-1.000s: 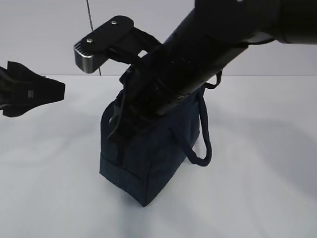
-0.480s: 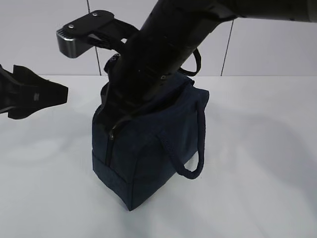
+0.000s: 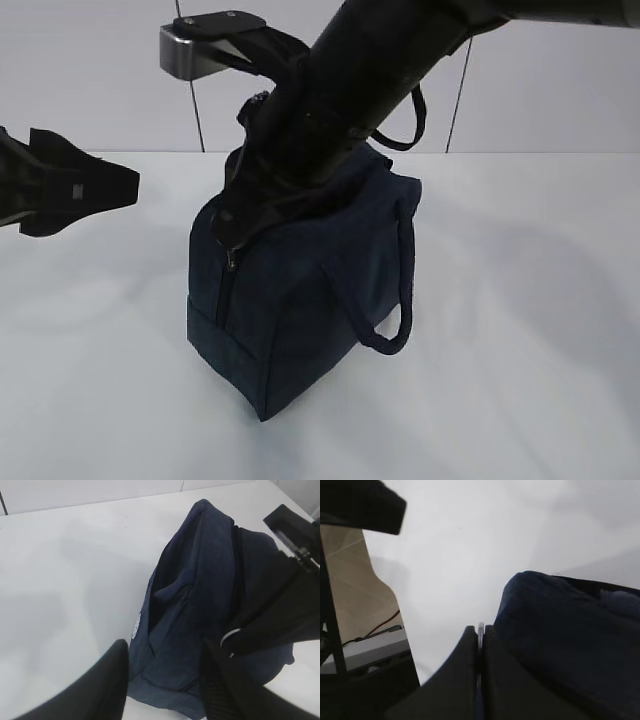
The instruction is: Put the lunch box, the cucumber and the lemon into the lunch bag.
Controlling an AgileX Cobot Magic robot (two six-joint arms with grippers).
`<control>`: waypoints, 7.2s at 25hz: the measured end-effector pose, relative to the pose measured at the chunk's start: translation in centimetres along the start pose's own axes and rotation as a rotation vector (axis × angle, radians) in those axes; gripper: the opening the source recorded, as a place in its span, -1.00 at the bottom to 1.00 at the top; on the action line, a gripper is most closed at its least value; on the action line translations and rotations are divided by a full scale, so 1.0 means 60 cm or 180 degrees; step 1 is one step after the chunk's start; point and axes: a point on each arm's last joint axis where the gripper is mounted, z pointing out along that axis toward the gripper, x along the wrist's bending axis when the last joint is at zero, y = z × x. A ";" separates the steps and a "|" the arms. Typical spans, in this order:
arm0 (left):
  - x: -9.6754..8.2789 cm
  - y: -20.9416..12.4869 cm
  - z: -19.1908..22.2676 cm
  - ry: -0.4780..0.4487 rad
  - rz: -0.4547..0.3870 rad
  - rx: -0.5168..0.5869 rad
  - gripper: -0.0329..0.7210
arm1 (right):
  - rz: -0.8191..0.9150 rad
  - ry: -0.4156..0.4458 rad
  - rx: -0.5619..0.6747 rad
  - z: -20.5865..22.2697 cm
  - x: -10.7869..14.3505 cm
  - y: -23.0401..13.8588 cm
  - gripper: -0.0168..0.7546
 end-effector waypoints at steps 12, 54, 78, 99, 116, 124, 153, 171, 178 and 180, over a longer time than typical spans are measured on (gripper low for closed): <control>0.000 0.001 0.000 0.0003 0.0000 -0.0011 -0.06 | 0.0127 0.0163 0.0047 0.005 -0.022 -0.002 -0.90; 0.035 -0.024 0.112 0.0349 0.0162 0.0158 -0.06 | 0.0704 -0.0093 -0.0296 -0.001 -0.047 0.035 -0.90; 0.041 -0.019 0.123 0.0417 0.0175 -0.0016 -0.06 | 0.1014 -0.0425 -0.0349 0.001 -0.066 0.034 -0.90; 0.055 -0.031 0.163 0.0521 0.0466 -0.0038 -0.06 | 0.1079 -0.0126 -0.0013 0.012 -0.054 0.020 -0.90; 0.042 0.007 0.021 0.0346 0.0341 0.0191 -0.06 | 0.1046 -0.0126 -0.0013 0.012 -0.054 0.020 -0.90; 0.017 0.000 -0.007 -0.0103 0.0240 0.0886 -0.06 | 0.1045 -0.0119 -0.0002 0.012 -0.054 0.020 -0.90; 0.126 0.021 0.096 -0.0954 0.0247 0.0083 -0.19 | 0.0911 0.0304 0.0236 0.011 -0.032 0.012 -0.90; 0.127 0.014 0.101 -0.1054 0.0576 0.0089 -0.22 | 0.0715 0.0290 0.0283 -0.001 -0.027 0.010 -0.90; 0.134 0.015 0.103 -0.0897 0.0605 0.0078 -0.22 | 0.0685 0.0270 0.0299 -0.009 -0.023 0.010 -0.90; 0.134 0.015 0.103 -0.0904 0.0605 0.0079 -0.22 | 0.0719 0.0299 0.0338 -0.006 -0.021 0.002 -0.90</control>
